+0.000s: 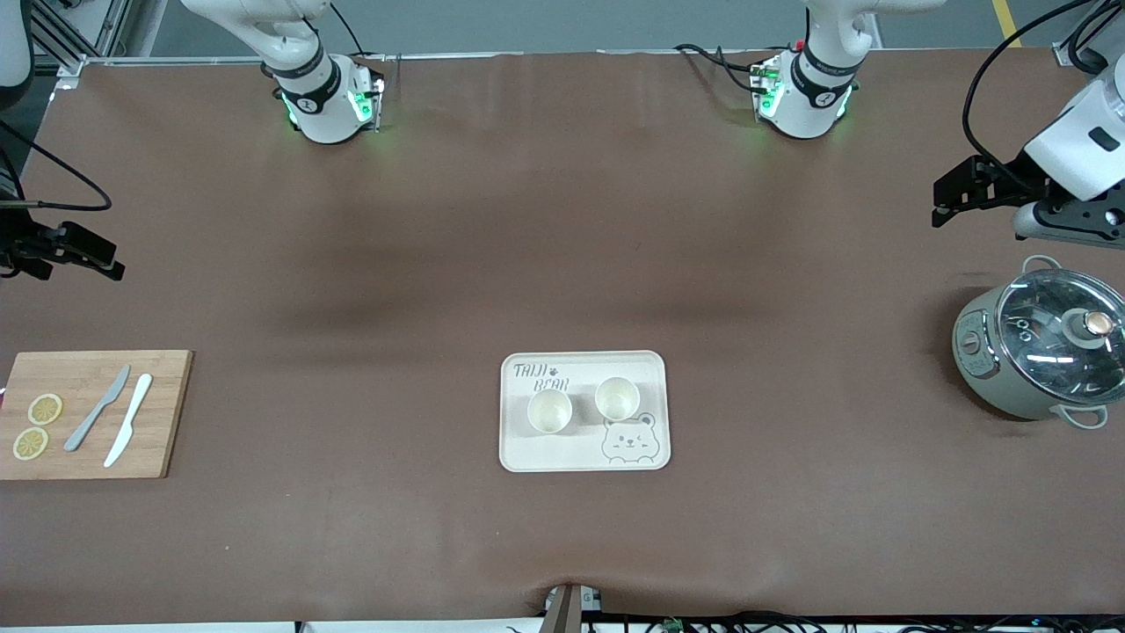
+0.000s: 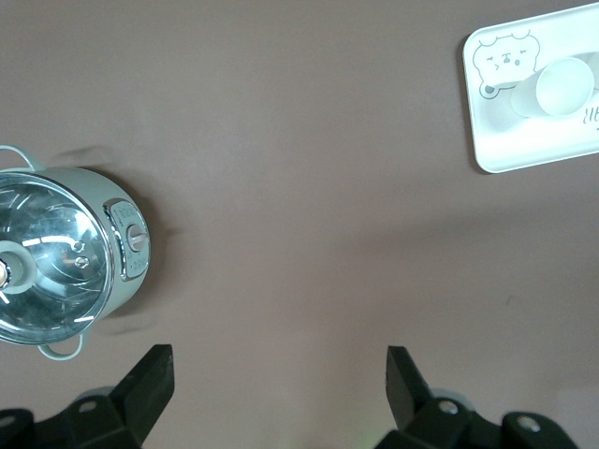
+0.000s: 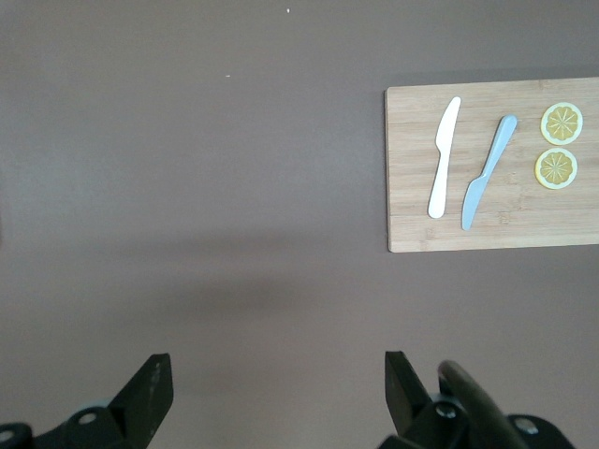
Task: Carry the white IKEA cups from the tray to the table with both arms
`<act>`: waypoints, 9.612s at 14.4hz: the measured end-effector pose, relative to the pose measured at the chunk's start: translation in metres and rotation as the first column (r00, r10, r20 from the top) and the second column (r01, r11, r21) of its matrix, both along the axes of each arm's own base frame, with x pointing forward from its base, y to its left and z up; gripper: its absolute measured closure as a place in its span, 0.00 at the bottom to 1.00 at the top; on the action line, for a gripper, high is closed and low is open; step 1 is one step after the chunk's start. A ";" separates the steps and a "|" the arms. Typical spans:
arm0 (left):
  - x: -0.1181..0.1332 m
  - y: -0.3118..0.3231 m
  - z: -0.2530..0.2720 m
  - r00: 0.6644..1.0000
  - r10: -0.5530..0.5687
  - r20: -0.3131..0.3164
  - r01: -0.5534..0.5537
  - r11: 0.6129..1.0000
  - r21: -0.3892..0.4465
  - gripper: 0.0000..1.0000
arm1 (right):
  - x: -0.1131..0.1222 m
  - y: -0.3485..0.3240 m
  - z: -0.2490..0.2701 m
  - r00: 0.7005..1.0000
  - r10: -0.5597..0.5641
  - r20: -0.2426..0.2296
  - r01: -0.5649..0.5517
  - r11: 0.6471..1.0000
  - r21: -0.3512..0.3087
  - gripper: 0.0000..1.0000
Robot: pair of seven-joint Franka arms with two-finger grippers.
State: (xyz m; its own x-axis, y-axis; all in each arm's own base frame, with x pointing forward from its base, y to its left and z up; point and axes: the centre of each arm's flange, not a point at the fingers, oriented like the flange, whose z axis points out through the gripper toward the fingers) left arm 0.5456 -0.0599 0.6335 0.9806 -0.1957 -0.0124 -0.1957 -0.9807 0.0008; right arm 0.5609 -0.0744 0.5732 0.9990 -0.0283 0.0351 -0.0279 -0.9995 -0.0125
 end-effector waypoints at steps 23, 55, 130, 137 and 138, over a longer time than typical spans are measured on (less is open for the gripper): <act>0.109 -0.233 -0.215 0.987 0.155 0.047 -0.155 0.988 -0.016 0.00 | 0.001 -0.002 0.003 1.000 -0.004 0.006 0.004 1.000 -0.002 0.00; 0.086 -0.326 -0.394 0.956 0.271 0.114 -0.271 0.962 -0.019 0.02 | 0.021 0.099 0.006 0.997 -0.042 0.061 0.039 0.998 0.039 0.00; -0.057 0.056 -0.388 0.969 0.203 0.138 -0.198 0.979 -0.051 0.96 | 0.065 0.517 -0.355 0.957 -0.213 0.196 0.170 0.962 0.216 0.84; -0.060 0.053 -0.404 0.972 0.206 0.112 -0.199 0.978 -0.068 0.96 | 0.076 0.511 -0.328 0.955 -0.224 0.193 0.184 0.962 0.204 0.97; -0.060 0.053 -0.407 0.972 0.207 0.111 -0.199 0.977 -0.074 0.96 | 0.078 0.507 -0.315 0.957 -0.226 0.181 0.191 0.963 0.190 0.97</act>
State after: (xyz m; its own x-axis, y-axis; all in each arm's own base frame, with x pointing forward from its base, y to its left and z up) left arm 0.4854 -0.0070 0.2267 0.9937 0.0108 0.1111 0.0050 -0.9987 0.0515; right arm 0.6390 0.4329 0.2578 0.9432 -0.2580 0.2093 -0.2151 -0.9544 -0.2071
